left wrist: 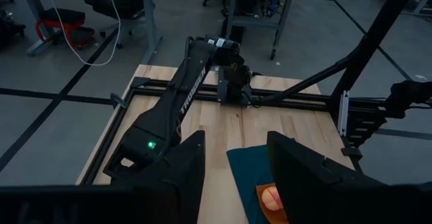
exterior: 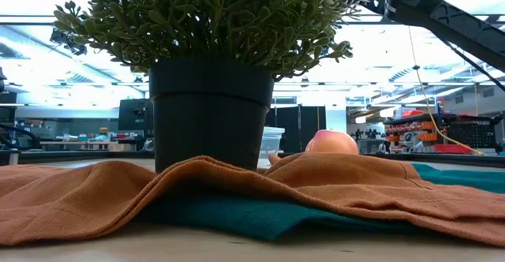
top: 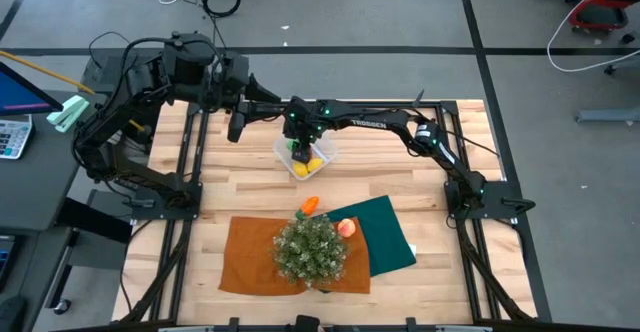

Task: Pick and placing Produce into tupperware
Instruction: Put the pear into the transparent container, then put the peach into the transparent container

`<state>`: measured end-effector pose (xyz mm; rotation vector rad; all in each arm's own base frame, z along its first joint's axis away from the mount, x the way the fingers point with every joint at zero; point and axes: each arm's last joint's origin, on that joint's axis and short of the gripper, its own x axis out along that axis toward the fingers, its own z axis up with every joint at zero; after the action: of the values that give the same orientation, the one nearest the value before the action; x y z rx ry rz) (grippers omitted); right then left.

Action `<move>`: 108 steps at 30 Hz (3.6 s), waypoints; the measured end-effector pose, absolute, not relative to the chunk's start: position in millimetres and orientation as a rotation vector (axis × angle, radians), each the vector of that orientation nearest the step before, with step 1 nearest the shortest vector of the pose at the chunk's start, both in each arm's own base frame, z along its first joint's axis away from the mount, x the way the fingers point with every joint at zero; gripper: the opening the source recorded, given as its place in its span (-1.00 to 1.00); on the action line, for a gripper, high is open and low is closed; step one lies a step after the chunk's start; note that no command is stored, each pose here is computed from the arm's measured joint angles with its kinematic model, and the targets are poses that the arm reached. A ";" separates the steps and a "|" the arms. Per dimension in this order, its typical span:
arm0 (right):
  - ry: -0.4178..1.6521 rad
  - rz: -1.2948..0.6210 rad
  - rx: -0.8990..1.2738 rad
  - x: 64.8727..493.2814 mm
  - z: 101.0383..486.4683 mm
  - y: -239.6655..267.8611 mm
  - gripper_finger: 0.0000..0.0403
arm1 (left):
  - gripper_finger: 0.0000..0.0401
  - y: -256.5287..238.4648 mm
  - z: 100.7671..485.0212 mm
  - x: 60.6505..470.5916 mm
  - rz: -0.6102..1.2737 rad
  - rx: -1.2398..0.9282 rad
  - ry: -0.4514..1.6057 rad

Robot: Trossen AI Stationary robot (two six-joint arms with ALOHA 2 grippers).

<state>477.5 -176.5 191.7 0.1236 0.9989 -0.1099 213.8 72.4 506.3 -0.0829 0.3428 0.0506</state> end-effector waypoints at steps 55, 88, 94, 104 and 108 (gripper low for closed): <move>1.173 -0.157 0.195 468.5 181.2 -161.3 0.24 | -0.19 72.3 505.3 213.4 0.051 -0.095 0.353; 1.146 -0.133 0.201 342.0 333.4 -115.8 0.18 | -0.19 72.7 505.5 214.1 0.053 -0.095 0.349; 1.082 -0.224 0.308 269.1 327.5 -89.2 0.18 | -0.19 73.9 506.9 215.3 0.074 -0.102 0.332; 1.064 -0.299 0.609 176.4 287.0 -37.5 0.21 | -0.19 76.6 513.3 217.2 0.140 -0.071 0.266; 1.081 -0.165 0.639 165.1 264.2 -18.7 0.21 | -0.19 77.0 517.0 218.2 0.141 -0.066 0.228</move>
<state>165.1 -18.7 264.2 0.6387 1.0813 -0.1655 218.2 77.0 517.0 -0.0661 0.2277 0.1412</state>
